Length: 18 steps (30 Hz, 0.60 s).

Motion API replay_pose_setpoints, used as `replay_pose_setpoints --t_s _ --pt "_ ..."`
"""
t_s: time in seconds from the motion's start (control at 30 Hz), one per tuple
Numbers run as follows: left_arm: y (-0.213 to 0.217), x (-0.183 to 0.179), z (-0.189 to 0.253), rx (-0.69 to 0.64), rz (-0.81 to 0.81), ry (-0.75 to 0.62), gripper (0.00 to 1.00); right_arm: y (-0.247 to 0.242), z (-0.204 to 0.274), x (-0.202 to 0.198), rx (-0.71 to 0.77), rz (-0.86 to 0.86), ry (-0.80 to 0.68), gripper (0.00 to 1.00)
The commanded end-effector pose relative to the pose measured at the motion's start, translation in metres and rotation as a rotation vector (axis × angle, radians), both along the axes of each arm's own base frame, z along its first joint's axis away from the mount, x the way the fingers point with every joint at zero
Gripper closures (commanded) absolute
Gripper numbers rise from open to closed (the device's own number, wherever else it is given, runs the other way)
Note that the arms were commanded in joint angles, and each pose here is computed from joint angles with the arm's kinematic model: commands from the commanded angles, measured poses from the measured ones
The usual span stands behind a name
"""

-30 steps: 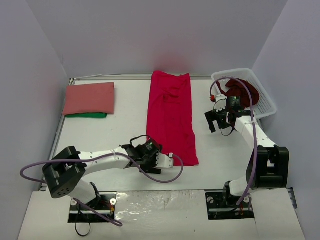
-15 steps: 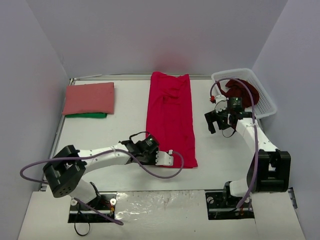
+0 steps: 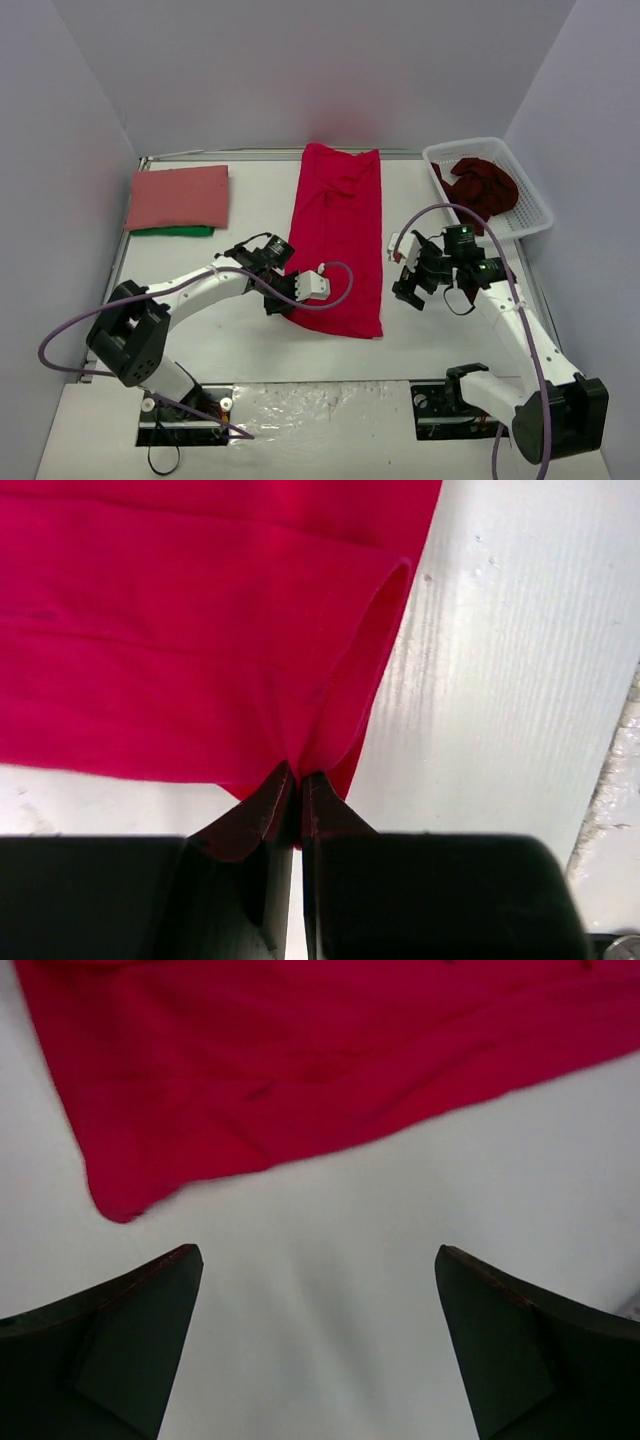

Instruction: Fold and stack the t-shirts

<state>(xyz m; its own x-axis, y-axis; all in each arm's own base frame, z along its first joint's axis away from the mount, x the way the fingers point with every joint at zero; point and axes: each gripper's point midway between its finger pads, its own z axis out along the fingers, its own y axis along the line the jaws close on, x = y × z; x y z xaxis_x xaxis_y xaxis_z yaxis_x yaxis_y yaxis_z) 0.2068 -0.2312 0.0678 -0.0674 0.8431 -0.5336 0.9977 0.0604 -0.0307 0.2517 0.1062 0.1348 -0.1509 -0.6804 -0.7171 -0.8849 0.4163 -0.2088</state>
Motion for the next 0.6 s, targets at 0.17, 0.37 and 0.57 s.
replay_pose_setpoints --t_s 0.17,0.37,0.57 --pt "-0.001 -0.007 -0.003 -0.043 -0.003 0.153 0.98 0.045 -0.030 -0.056 -0.073 0.315 0.137 0.23" --pt "0.002 0.002 -0.006 -0.091 0.030 0.160 0.98 0.053 -0.065 -0.087 -0.169 0.429 0.236 0.38" --pt "0.000 0.005 -0.008 -0.105 0.039 0.172 0.98 0.061 -0.084 -0.098 -0.260 0.508 0.282 0.44"
